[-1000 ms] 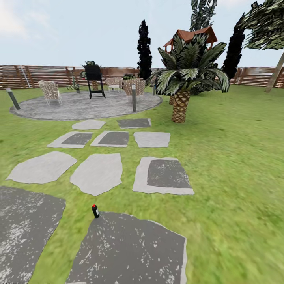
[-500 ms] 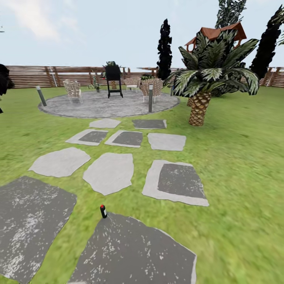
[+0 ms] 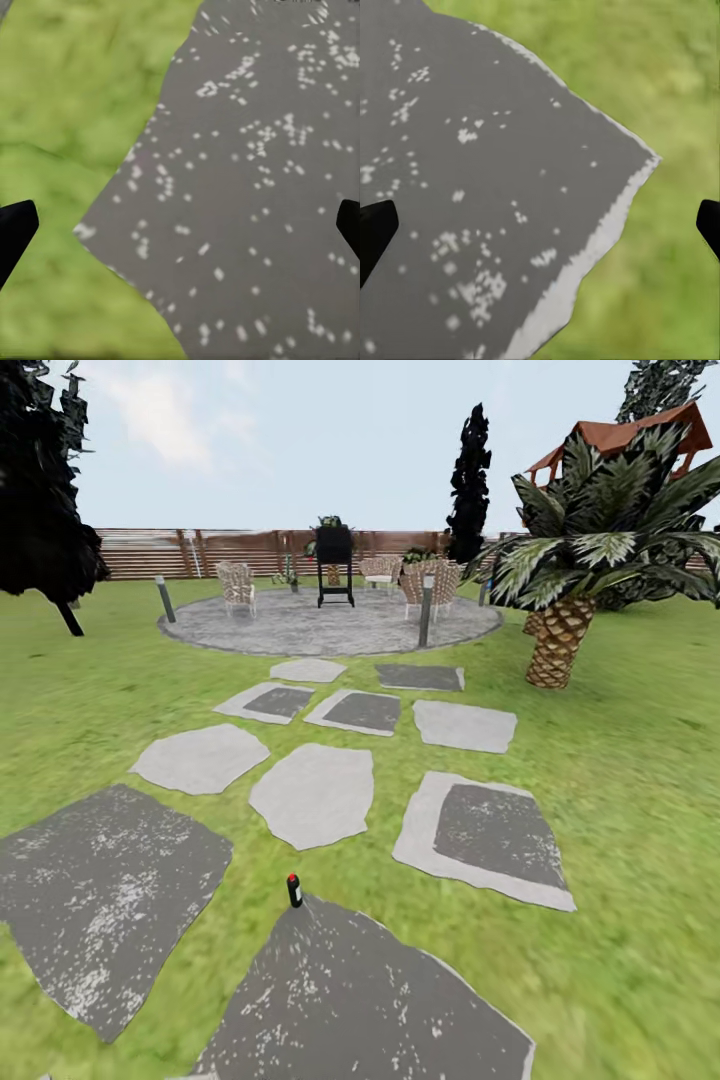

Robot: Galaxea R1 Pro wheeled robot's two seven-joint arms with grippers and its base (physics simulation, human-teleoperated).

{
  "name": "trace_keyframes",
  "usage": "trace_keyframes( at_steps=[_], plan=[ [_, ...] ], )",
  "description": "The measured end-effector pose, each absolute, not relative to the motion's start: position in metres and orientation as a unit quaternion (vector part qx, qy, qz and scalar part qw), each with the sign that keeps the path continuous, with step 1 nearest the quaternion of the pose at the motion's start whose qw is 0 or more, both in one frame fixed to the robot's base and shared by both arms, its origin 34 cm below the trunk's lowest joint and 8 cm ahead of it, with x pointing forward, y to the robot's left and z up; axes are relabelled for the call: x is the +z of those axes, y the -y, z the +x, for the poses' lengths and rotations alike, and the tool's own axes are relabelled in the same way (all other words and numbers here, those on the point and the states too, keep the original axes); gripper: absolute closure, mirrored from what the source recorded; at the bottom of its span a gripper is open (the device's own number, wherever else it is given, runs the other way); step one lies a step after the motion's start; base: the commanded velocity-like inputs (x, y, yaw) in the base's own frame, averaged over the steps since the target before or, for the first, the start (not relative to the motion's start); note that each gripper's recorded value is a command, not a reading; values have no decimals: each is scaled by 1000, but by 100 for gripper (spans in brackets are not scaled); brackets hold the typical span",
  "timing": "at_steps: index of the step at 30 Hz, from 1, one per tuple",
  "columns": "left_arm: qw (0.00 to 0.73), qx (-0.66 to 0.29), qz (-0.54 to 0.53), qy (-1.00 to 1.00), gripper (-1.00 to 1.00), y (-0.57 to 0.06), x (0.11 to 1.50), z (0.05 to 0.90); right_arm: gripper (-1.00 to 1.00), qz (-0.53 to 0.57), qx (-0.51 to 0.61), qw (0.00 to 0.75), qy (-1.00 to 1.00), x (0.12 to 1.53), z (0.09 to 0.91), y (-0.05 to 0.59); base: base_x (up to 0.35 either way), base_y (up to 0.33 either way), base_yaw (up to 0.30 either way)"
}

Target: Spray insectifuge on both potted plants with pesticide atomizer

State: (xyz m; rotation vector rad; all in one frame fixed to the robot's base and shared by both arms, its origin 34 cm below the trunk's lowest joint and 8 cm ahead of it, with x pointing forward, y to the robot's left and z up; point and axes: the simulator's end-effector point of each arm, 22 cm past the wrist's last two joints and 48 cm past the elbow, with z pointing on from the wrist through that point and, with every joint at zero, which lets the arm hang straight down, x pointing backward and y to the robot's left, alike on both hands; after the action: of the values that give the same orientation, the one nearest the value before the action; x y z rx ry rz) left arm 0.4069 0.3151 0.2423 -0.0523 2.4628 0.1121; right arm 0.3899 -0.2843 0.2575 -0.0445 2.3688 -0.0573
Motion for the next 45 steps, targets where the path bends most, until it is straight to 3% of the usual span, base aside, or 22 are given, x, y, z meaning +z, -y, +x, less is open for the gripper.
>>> trace_keyframes(
  at_steps=[10, 29, 44, 45],
  plan=[
    [332, 43, -22, -942, -100, -315, 243, 407, -100, -17, -26, 377, -926, 258, 390, 290, 229, -160, 121],
    [353, 49, -31, -934, -100, -322, 253, 435, -100, -7, -23, 356, -934, 245, 370, 280, 0, 0, 0],
    [387, 40, 2, -921, -100, -299, 275, 493, -100, -15, -21, 395, -918, 267, 404, 277, 0, 0, 0],
    [411, 43, 17, -911, -100, -297, 293, 529, -100, -17, -21, 435, -900, 292, 437, 276, 0, 0, 0]
  ],
)
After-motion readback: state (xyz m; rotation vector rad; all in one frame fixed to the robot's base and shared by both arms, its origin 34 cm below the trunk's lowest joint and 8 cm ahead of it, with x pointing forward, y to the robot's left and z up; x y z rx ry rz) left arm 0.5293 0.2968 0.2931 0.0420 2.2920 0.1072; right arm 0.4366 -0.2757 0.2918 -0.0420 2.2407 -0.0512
